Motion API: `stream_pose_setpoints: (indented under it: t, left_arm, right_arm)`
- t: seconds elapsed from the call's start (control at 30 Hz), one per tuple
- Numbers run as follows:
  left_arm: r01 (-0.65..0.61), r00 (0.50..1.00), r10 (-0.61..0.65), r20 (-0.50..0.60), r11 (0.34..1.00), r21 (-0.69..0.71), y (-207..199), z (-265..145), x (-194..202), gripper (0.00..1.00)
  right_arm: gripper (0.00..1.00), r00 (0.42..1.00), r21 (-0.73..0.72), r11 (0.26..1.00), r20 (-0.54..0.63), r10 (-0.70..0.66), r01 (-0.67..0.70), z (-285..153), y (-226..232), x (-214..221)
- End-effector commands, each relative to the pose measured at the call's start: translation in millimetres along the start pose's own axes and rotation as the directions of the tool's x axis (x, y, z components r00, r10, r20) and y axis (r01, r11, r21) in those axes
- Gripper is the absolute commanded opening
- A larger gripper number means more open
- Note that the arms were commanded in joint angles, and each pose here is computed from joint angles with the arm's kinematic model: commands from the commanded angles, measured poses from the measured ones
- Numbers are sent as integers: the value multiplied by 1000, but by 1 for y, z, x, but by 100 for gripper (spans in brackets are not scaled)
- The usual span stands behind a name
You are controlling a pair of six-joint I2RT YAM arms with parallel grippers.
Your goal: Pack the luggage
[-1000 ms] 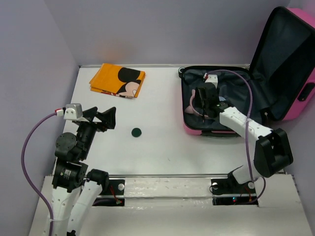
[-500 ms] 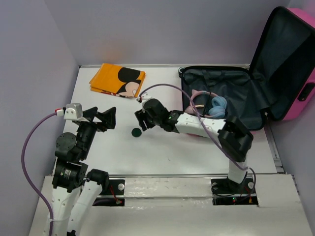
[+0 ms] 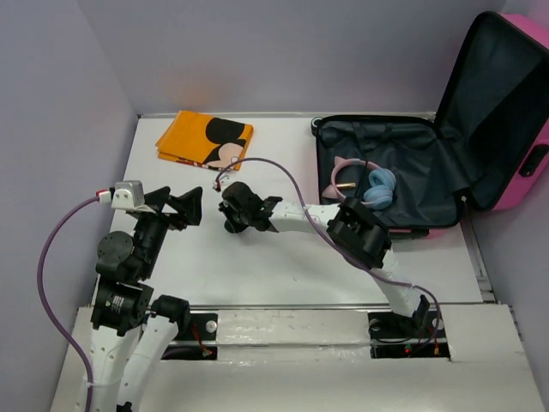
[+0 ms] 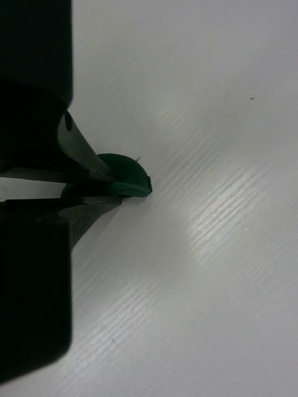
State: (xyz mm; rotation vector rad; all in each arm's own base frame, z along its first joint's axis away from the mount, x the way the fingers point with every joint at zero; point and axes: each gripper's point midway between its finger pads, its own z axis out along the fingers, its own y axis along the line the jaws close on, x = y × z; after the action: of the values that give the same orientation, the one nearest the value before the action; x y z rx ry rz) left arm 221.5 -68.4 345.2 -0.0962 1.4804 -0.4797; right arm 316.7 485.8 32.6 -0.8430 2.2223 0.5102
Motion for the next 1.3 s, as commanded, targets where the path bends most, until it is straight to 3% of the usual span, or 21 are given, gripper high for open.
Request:
stream_pose_setpoints:
  t: [0.0, 0.13, 0.2, 0.3, 0.33, 0.37, 0.43, 0.47, 0.53, 0.57, 0.63, 0.67, 0.7, 0.73, 0.8, 0.97, 1.1, 1.17, 1.2, 1.27]
  left_arm:
    - [-9, 999, 8, 46, 1000, 19, -4, 2, -10, 99]
    - [-9, 999, 8, 47, 1000, 21, -4, 2, -10, 99]
    - [-9, 999, 8, 48, 1000, 19, -4, 2, -10, 99]
    - [-10, 999, 9, 49, 1000, 17, -4, 1, -10, 99]
    - [-8, 999, 8, 50, 1000, 18, -4, 1, -10, 99]
    - [-7, 999, 6, 52, 1000, 20, -4, 1, -11, 99]
    - [-7, 999, 6, 53, 1000, 24, -5, 1, -11, 99]
    - [-7, 999, 6, 54, 1000, 26, -5, 0, -11, 99]
    - [-7, 999, 6, 54, 1000, 29, -6, 0, -12, 99]
    - [-7, 998, 5, 56, 1000, 28, -6, 0, -12, 99]
    - [-7, 998, 5, 56, 1000, 30, -6, 0, -12, 99]
    - [-7, 999, 6, 54, 1000, 30, -6, 0, -12, 99]
    - [-7, 999, 6, 50, 999, 31, -6, 1, -10, 99]
    - [-7, 999, 6, 52, 999, 31, -6, 1, -11, 99]
    - [-6, 999, 4, 49, 999, 34, -7, 1, -10, 99]
    - [-6, 999, 4, 47, 1000, 30, -6, 2, -10, 99]
    - [-3, 999, 2, 40, 1000, 31, -6, 3, -8, 99]
    - [-3, 999, 2, 39, 1000, 29, -6, 3, -8, 99]
    - [-3, 999, 2, 39, 1000, 27, -5, 4, -8, 99]
    - [-1, 999, 0, 32, 1000, 21, -4, 6, -6, 99]
  right_arm:
    - [8, 1000, 65, 998, 4, -11, 11, -5, 2, -1]
    - [7, 992, 174, 985, 124, -11, -11, -50, -18, -39]
    - [7, 970, 220, 973, 245, 9, -65, -94, -39, -80]
    - [7, 945, 316, 937, 325, 41, -149, -140, -92, -91]
    - [7, 912, 318, 926, 405, 62, -205, -179, -107, -112]
    - [7, 908, 373, 890, 407, 97, -263, -190, -146, -99]
    - [7, 867, 384, 855, 479, 138, -348, -233, -182, -103]
    - [7, 865, 437, 806, 472, 172, -399, -241, -219, -81]
    - [7, 839, 489, 742, 513, 181, -458, -270, -249, -70]
    - [9, 836, 557, 666, 513, 194, -496, -282, -281, -49]
    - [31, 829, 597, 606, 521, 205, -525, -299, -305, -35]
    - [63, 824, 608, 583, 524, 215, -539, -305, -313, -30]
    - [76, 824, 608, 578, 518, 231, -544, -306, -317, -26]
    - [82, 826, 604, 586, 512, 235, -540, -309, -315, -31]
    - [85, 815, 524, 660, 523, 250, -538, -302, -303, -50]
    - [82, 795, 307, 815, 540, 275, -491, -262, -249, -97]
    - [78, 811, 221, 877, 524, 262, -427, -209, -201, -137]
    - [76, 833, 212, 884, 480, 276, -416, -162, -192, -136]
    - [74, 806, 183, 883, 518, 287, -432, -159, -186, -161]
    - [71, 825, 177, 884, 471, 311, -434, -109, -179, -153]
